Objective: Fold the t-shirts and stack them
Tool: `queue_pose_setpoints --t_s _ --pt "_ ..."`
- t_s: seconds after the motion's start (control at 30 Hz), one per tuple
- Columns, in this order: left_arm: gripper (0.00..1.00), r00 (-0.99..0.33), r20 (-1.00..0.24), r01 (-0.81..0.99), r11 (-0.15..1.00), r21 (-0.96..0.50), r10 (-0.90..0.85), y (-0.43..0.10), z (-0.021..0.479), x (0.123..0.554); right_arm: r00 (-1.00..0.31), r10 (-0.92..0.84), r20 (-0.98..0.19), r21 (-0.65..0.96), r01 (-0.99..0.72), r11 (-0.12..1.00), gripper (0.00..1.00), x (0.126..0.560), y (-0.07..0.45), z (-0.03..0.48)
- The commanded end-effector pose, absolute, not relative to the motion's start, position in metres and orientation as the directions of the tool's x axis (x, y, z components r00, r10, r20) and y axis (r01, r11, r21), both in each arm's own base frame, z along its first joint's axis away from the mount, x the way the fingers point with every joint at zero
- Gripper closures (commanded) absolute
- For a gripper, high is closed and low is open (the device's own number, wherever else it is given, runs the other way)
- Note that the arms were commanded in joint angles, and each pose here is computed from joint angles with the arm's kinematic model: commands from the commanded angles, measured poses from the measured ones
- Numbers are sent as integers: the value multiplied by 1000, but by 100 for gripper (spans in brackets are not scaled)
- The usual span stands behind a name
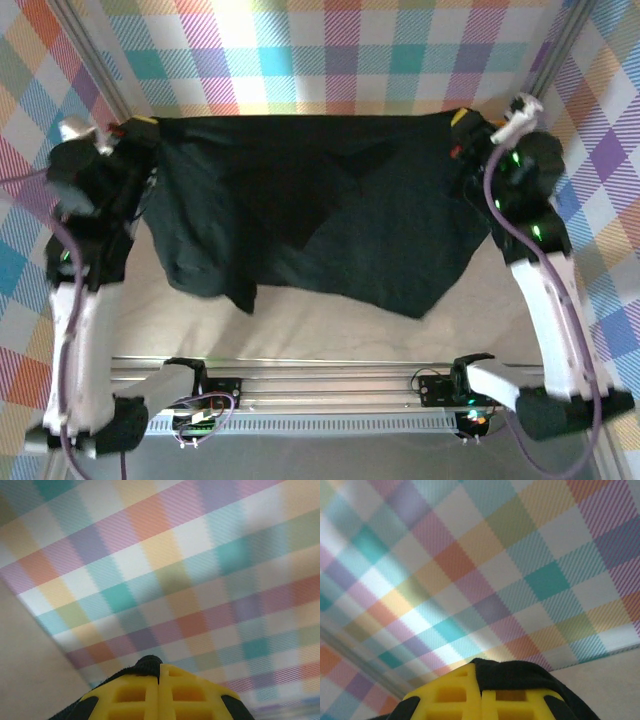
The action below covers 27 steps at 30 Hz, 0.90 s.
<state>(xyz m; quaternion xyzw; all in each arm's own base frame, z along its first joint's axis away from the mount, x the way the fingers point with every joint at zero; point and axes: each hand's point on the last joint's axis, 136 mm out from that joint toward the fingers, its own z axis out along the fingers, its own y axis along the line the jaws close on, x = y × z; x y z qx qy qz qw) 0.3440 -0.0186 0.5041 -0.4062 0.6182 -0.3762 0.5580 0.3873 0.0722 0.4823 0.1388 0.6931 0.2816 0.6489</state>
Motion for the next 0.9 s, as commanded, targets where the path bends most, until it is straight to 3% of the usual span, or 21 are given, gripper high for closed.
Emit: queue_pose_setpoints --t_s 0.0,0.03,0.07,0.13,0.17,0.2,0.23,0.27,0.4,0.63,0.73,0.87 --pt "100 -68 -387 -317 388 -866 -919 -7 422 428 -196 568 -799 591 -88 801 100 474 59 436" --pt "100 -103 -374 -366 385 -847 -922 -8 395 456 -264 572 -776 611 -93 786 100 501 63 417" --pt "100 -133 -360 -398 382 -834 -923 -7 374 479 -324 568 -757 625 -105 773 93 525 69 399" --pt "95 -212 -310 -468 375 -800 -927 -8 323 524 -445 544 -712 648 -117 752 63 563 86 363" --pt "75 -238 -296 -492 377 -785 -925 -9 308 535 -492 533 -688 657 -110 746 51 575 92 347" --pt "47 -273 -284 -529 390 -754 -919 -10 286 544 -533 526 -663 662 -90 744 44 583 97 332" --pt "32 -291 -283 -565 403 -720 -914 -9 274 545 -558 524 -644 663 -63 746 41 586 98 319" --pt "29 -304 -291 -584 419 -695 -907 -8 266 542 -575 522 -630 664 -50 746 40 586 101 310" --pt "28 -353 -290 -665 457 -591 -889 -4 233 492 -637 521 -568 656 32 754 38 552 107 270" --pt "34 -480 -99 -812 484 -326 -872 -7 114 339 -702 570 -428 603 248 758 44 421 98 176" --pt "38 -432 -69 -851 431 -299 -899 13 89 318 -720 585 -373 569 321 757 48 373 88 143" --pt "41 -436 -34 -839 419 -348 -900 24 74 351 -764 540 -354 499 334 799 48 341 81 117"
